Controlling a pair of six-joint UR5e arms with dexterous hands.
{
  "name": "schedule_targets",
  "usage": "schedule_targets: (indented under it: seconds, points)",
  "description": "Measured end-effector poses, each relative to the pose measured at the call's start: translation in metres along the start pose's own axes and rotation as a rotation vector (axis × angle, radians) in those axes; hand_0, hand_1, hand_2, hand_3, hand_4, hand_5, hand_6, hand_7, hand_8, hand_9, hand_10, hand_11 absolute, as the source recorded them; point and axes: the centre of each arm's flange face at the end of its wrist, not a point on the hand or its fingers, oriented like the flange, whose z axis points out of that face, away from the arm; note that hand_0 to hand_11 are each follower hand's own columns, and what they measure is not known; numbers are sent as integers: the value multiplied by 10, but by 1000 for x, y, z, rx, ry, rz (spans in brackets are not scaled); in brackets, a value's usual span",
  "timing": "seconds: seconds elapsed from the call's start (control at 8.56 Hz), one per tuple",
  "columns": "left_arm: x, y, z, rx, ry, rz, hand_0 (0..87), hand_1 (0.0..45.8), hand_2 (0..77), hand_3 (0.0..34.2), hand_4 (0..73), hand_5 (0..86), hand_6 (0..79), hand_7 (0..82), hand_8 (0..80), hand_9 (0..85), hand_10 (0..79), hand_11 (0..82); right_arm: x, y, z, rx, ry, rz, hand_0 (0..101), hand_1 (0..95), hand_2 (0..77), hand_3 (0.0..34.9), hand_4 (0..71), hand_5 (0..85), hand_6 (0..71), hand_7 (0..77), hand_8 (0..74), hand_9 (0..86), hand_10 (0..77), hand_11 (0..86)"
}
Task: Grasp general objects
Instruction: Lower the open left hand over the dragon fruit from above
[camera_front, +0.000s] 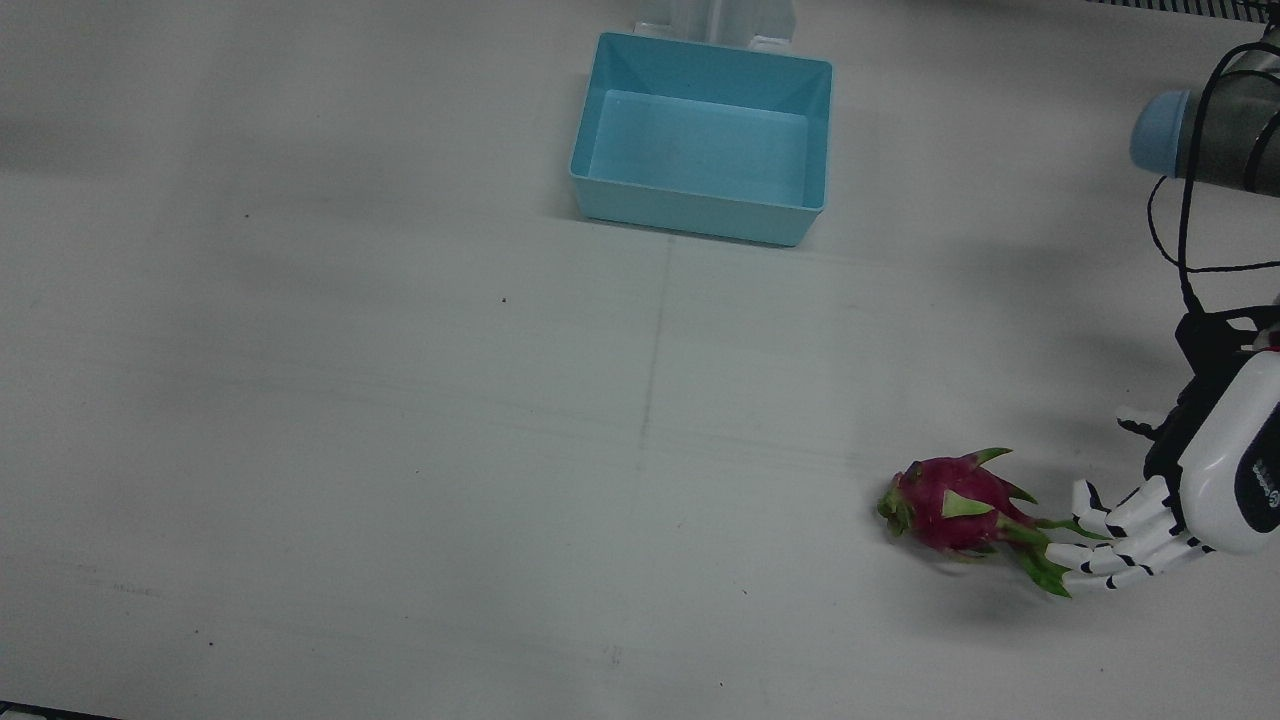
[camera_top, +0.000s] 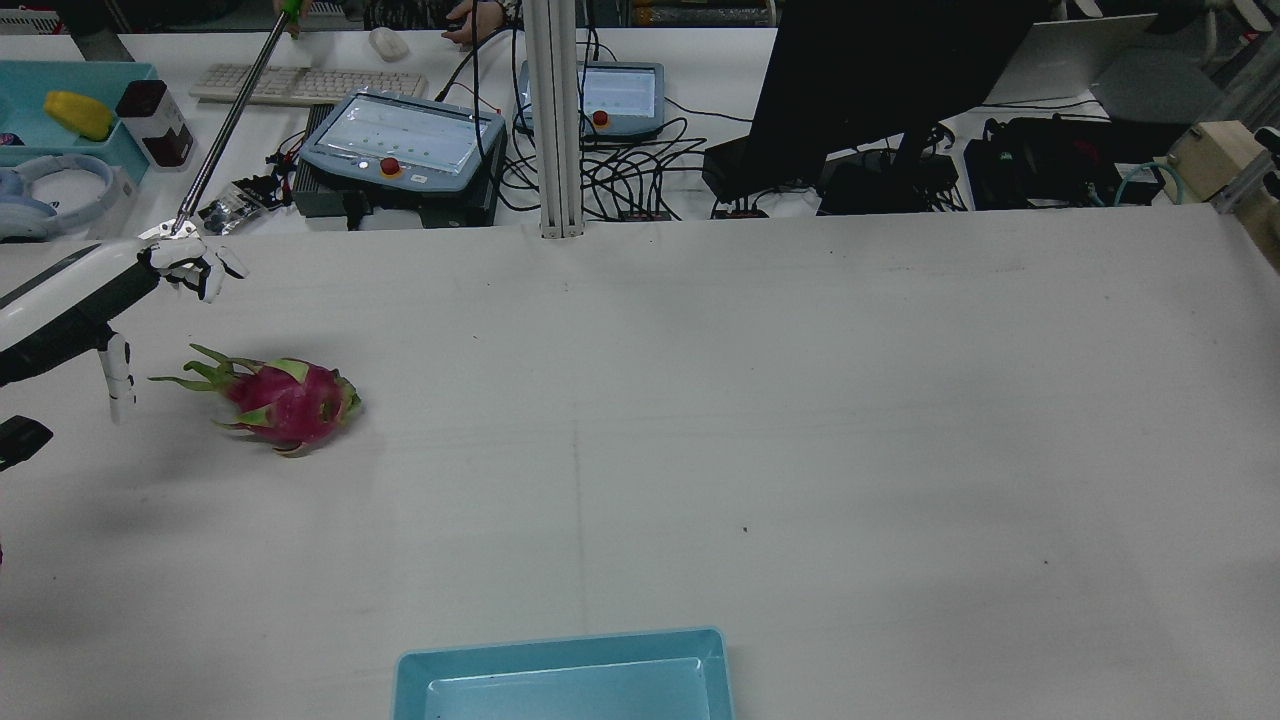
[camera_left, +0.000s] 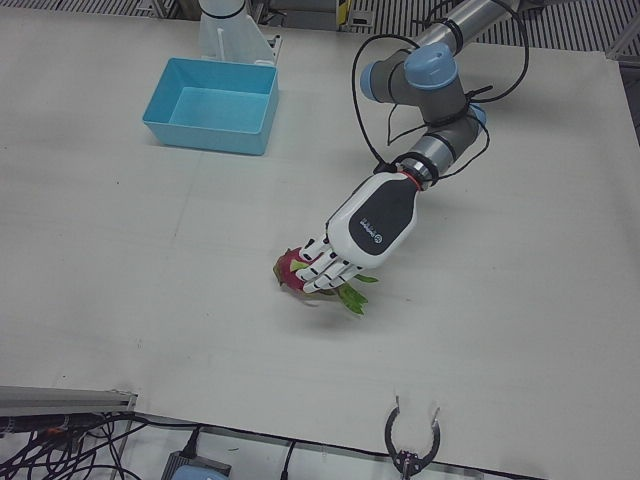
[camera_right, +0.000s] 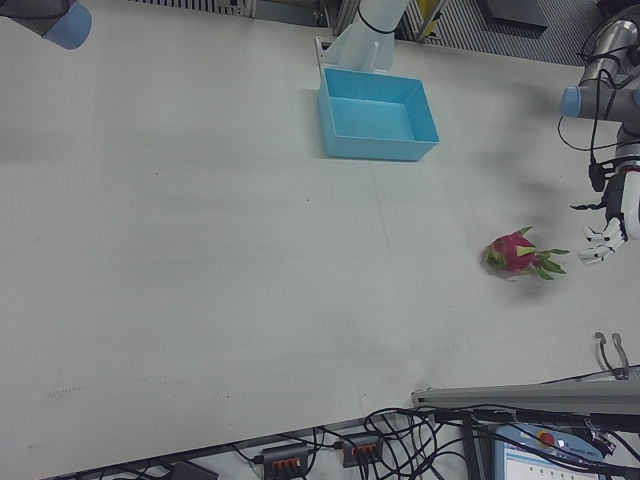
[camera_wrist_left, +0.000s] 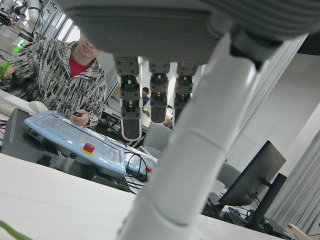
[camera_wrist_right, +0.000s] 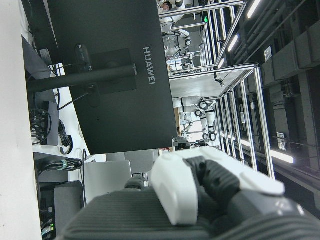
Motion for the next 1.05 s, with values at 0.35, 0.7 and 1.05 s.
schedule_targets:
  seconds: [0.35, 0.7, 1.05]
  points:
    - [9, 44, 40, 6, -67, 72, 798, 0, 0, 0, 71, 704, 191, 322, 213, 191, 371, 191, 0, 0, 0, 0, 1, 0, 0, 949, 774, 0, 0, 0, 0, 0, 0, 5, 0, 5]
    - [18, 60, 56, 45, -165, 161, 803, 0, 0, 0, 38, 704, 158, 289, 191, 175, 371, 191, 0, 0, 0, 0, 1, 0, 0, 949, 774, 0, 0, 0, 0, 0, 0, 5, 0, 5]
    - [13, 66, 59, 48, -229, 230, 567, 0, 0, 13, 16, 704, 109, 251, 164, 125, 371, 153, 0, 0, 0, 1, 1, 0, 0, 949, 774, 0, 0, 0, 0, 0, 0, 5, 0, 0]
